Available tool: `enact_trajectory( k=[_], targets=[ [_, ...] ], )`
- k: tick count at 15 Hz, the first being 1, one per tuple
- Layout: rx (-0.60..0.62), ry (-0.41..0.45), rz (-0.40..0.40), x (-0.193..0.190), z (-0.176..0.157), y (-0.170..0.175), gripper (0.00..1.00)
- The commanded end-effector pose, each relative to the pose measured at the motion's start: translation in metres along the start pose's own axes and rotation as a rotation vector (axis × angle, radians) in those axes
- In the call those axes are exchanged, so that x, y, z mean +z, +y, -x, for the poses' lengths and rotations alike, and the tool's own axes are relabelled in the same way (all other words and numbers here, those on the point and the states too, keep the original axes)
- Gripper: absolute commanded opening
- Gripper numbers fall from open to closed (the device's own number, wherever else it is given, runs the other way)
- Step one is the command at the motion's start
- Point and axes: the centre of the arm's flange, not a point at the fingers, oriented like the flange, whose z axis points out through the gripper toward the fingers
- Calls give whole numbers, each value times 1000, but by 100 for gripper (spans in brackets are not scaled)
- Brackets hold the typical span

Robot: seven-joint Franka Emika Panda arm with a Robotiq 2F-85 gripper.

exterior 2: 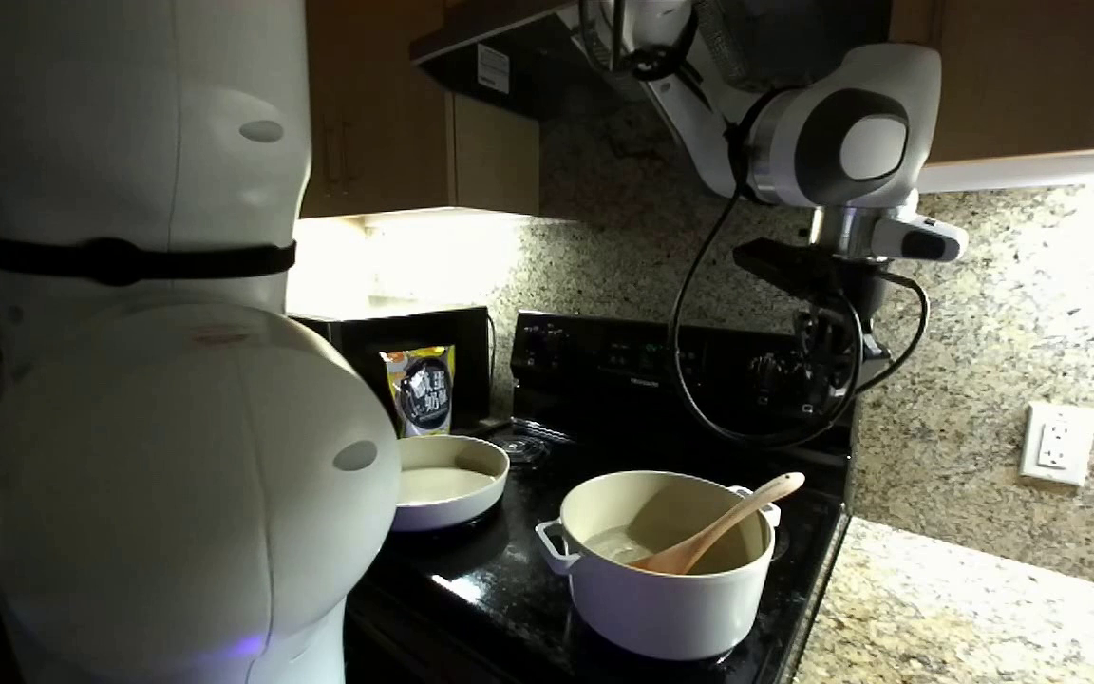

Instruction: Stir the contents of the white pot with the cooking stick

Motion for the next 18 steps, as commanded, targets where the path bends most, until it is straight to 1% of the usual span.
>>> enact_trajectory(
  k=[1,3,4,5,7,8,10,13,16,18],
  targets=[
    [-61,-55,-35,4,11,20,55],
    [-109,-100,-29,9,19,29,68],
    [-113,-106,-2,15,21,31,73],
    [-108,-113,-3,19,21,31,79],
    [-71,-113,7,26,24,25,92],
    [-55,-85,34,31,25,15,98],
    [-55,-80,51,38,22,2,100],
    [-38,-64,77,49,19,-19,100],
    [-9,-68,134,69,7,-38,100],
    [23,-61,167,83,-2,-43,100]
  ],
)
